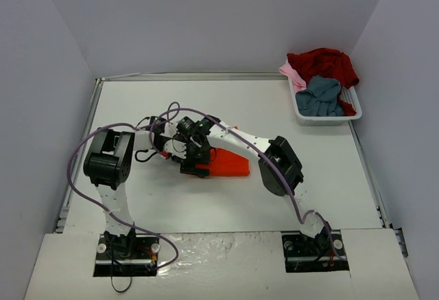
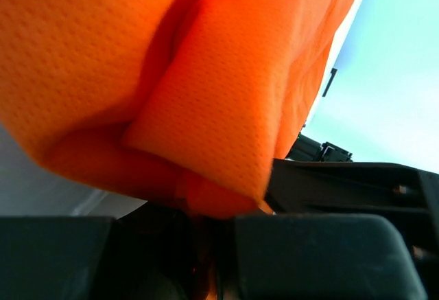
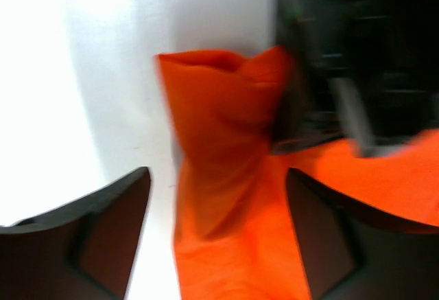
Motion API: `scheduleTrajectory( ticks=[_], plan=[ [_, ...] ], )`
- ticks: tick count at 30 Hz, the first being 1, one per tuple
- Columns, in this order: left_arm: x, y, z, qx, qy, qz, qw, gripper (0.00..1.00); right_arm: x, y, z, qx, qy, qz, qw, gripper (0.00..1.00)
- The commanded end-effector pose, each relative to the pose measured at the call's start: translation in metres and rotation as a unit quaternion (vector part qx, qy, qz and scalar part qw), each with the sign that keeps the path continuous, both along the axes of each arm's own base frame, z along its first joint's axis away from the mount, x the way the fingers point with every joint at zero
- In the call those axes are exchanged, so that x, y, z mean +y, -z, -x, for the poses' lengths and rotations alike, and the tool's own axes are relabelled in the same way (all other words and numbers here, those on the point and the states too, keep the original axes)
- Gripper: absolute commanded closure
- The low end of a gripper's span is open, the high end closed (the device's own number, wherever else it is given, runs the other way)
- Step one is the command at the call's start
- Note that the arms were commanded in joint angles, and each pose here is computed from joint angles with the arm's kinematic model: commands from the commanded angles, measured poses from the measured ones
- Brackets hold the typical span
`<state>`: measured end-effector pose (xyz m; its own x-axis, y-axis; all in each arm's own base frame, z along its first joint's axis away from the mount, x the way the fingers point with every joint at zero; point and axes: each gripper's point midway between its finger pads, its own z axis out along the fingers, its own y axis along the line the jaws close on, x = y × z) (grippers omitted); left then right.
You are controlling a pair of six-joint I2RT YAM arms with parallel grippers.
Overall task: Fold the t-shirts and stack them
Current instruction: Put the neatly folded tshirt into the corner of the board with the left arm
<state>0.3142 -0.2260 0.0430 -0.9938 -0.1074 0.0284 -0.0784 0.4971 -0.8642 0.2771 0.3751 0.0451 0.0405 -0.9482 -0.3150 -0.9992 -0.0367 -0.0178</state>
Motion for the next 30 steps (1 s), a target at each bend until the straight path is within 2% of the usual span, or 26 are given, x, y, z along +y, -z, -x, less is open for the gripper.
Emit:
scheduleTrajectory(
  ticks=[1, 5, 8, 10, 14, 16, 18, 22, 26, 30],
  plan=[
    [0.004, -0.037, -0.014, -0.069, 0.007, 0.001, 0.998, 0.98, -0.007, -0.039, 0.039, 0.066, -0.039, -0.018, 0.997, 0.22],
    [0.008, -0.05, -0.016, -0.091, 0.005, -0.001, 0.996, 0.98, -0.035, -0.075, 0.092, 0.149, -0.079, -0.029, 0.985, 0.16],
    [0.011, -0.055, -0.017, -0.102, 0.005, -0.006, 0.995, 0.97, -0.062, -0.093, 0.108, 0.148, -0.085, -0.032, 0.985, 0.15],
    [0.015, -0.053, -0.018, -0.102, 0.004, -0.015, 0.995, 0.98, -0.084, -0.102, 0.102, 0.123, -0.07, -0.024, 0.99, 0.14],
    [0.029, -0.057, -0.031, -0.114, 0.007, -0.033, 0.993, 0.98, -0.144, -0.08, 0.084, 0.133, 0.002, 0.019, 0.991, 0.15],
    [0.039, -0.054, -0.032, -0.1, 0.01, -0.049, 0.994, 0.98, -0.168, -0.072, 0.073, 0.137, 0.039, 0.022, 0.99, 0.16],
    [0.056, -0.052, -0.046, -0.117, 0.012, -0.063, 0.991, 0.98, -0.189, -0.063, 0.069, 0.144, 0.073, 0.022, 0.987, 0.16],
    [0.091, -0.046, -0.053, -0.121, 0.021, -0.106, 0.987, 0.98, -0.201, -0.054, 0.043, 0.112, 0.137, -0.021, 0.984, 0.16],
    [0.141, -0.048, -0.064, -0.134, -0.009, -0.135, 0.982, 0.98, -0.217, -0.043, 0.027, 0.102, 0.184, -0.026, 0.977, 0.16],
    [0.18, -0.048, -0.058, -0.132, 0.008, -0.161, 0.978, 0.98, -0.224, -0.033, 0.018, 0.1, 0.213, -0.028, 0.972, 0.14]
  ],
)
